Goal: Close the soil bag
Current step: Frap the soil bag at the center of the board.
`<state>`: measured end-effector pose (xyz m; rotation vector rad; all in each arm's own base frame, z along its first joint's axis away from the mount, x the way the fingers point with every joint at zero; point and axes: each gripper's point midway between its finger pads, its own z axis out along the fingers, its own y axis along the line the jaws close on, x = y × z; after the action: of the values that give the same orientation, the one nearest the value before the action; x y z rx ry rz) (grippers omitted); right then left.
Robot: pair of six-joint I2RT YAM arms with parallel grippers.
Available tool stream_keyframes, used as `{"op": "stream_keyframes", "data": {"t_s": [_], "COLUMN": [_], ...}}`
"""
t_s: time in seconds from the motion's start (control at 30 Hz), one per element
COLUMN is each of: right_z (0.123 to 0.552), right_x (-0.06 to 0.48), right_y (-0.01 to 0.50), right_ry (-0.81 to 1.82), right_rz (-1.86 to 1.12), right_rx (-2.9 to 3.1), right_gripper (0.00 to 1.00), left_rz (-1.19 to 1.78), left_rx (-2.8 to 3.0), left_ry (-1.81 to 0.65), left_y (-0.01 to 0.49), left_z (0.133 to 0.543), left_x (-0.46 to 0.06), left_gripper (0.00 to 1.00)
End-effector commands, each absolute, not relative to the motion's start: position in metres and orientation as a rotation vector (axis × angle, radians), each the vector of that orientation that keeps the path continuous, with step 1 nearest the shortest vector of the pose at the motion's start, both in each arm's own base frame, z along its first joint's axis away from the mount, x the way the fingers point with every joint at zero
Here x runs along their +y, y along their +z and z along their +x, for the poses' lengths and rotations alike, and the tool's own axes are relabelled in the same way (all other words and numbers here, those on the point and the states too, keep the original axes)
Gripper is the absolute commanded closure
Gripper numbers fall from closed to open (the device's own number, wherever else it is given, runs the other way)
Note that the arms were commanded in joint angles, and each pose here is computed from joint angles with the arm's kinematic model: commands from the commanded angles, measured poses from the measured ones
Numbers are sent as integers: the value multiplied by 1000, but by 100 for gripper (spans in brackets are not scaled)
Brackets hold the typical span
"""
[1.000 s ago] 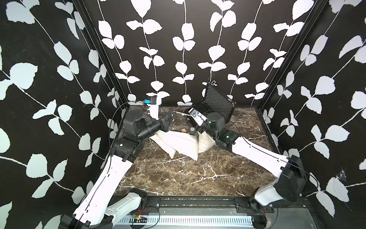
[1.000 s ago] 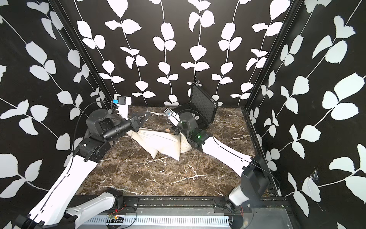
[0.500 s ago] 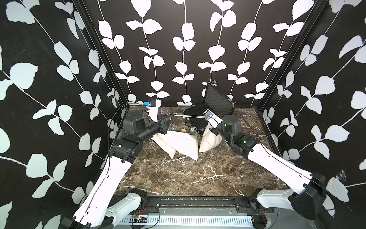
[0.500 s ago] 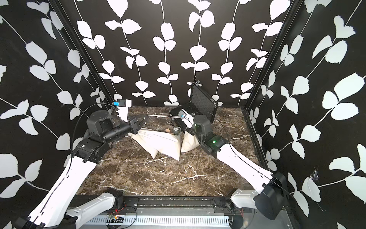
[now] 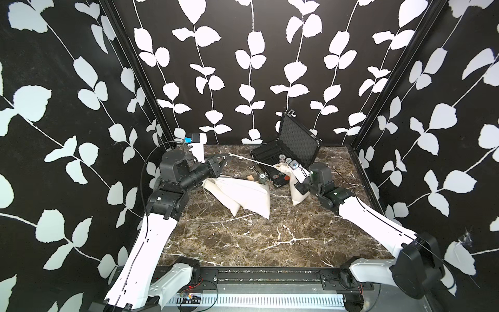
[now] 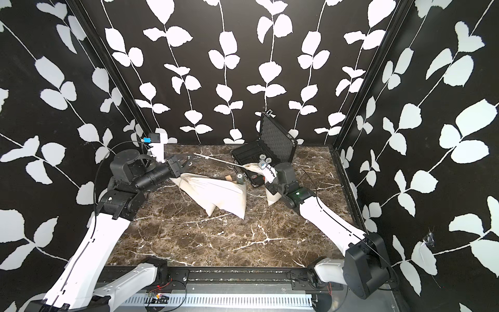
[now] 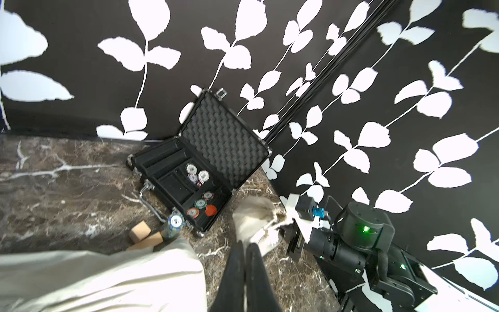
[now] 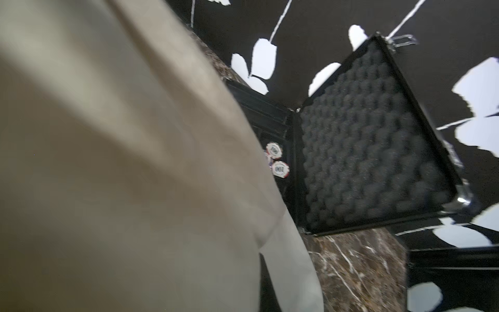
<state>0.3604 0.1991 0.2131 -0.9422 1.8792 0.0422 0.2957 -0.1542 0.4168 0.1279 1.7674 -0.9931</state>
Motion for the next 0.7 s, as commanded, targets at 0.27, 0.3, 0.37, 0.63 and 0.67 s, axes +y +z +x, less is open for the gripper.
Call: {"op": "stream_keyframes", "data": {"t_s": [0.27, 0.3, 0.37, 0.63, 0.67], "right_z": [318, 315, 314, 325, 325], "right_x": [319, 330, 352, 399, 400], "right_y": [285, 292, 306, 346, 351], "right_ry": [472, 503, 531, 492, 498], "right_rz": [-1115, -1135, -1169, -1097, -1090], "right_rx": [1560, 1543, 1517, 1464, 1461], "right_gripper": [44, 44, 44, 52, 54], "left_rz": [125, 123, 113, 114, 114], "left_rx": [1542, 1542, 1541, 1533, 1532], "left_ry": [-907, -902, -894, -893, -892], "left_y": [474, 474, 473, 475, 476], "left_z": [294, 294, 293, 290, 290], "left_x": [-131, -131, -129, -128, -128], "left_gripper": [100, 100, 100, 100, 100]}}
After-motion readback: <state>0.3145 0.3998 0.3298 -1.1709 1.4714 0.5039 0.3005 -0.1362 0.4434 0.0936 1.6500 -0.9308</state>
